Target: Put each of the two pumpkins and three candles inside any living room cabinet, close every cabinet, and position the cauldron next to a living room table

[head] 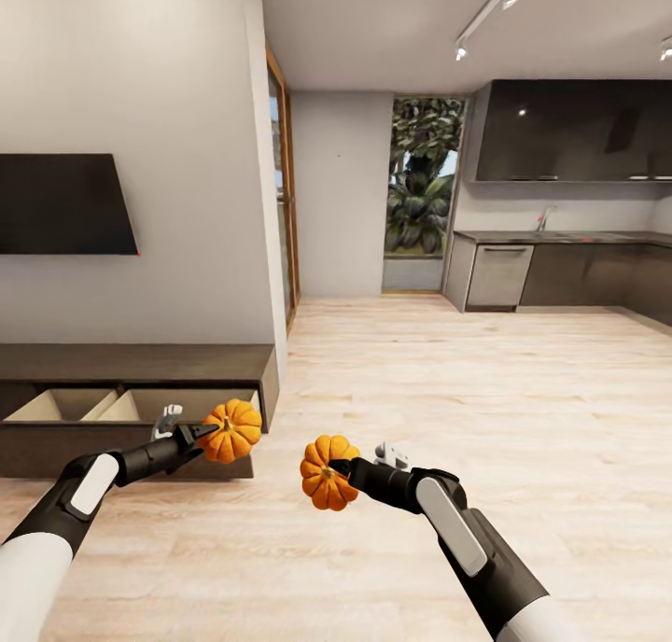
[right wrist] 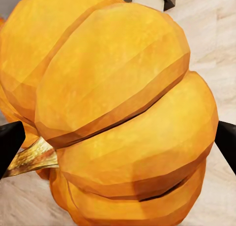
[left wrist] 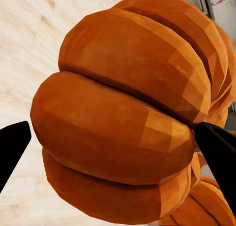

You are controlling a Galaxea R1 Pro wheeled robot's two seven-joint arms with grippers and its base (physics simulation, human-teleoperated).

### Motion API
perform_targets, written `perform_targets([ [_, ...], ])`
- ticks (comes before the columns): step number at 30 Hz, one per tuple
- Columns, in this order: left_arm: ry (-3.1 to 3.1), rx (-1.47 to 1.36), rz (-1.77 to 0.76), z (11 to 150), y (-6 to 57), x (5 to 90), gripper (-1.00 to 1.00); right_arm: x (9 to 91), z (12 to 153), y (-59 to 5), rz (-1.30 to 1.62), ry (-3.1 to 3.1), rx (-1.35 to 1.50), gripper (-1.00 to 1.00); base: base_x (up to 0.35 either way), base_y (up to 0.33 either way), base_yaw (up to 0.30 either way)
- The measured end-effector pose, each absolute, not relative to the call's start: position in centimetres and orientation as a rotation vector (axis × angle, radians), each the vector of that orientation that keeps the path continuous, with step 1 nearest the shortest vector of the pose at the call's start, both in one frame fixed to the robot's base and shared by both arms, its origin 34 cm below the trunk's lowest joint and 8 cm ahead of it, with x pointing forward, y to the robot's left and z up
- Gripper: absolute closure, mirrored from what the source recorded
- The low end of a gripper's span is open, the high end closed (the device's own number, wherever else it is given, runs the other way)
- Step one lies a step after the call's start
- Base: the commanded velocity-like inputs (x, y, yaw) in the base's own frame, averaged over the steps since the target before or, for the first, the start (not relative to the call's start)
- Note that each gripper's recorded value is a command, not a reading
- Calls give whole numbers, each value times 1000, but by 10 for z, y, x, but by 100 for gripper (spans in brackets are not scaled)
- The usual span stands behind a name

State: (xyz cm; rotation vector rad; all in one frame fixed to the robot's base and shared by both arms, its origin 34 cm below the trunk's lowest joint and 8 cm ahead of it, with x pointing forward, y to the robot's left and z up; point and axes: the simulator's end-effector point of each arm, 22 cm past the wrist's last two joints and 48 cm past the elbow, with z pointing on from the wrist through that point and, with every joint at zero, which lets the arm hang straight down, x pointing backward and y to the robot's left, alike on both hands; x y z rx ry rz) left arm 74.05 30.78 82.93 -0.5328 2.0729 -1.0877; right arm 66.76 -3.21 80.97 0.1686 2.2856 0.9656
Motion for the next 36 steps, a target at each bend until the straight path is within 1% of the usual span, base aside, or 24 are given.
perform_targets([
  [10,2075,-533,-1090,846,307,741,100,673,848,-30,982,2232,147,100,0,0,1],
  [33,2077,-531,-1088,879,307,742,100,674,884,-29,986,2221,145,100,0,0,0],
  [36,2072,-529,-1091,880,307,742,100,674,883,-29,982,2224,145,100,3,0,99],
])
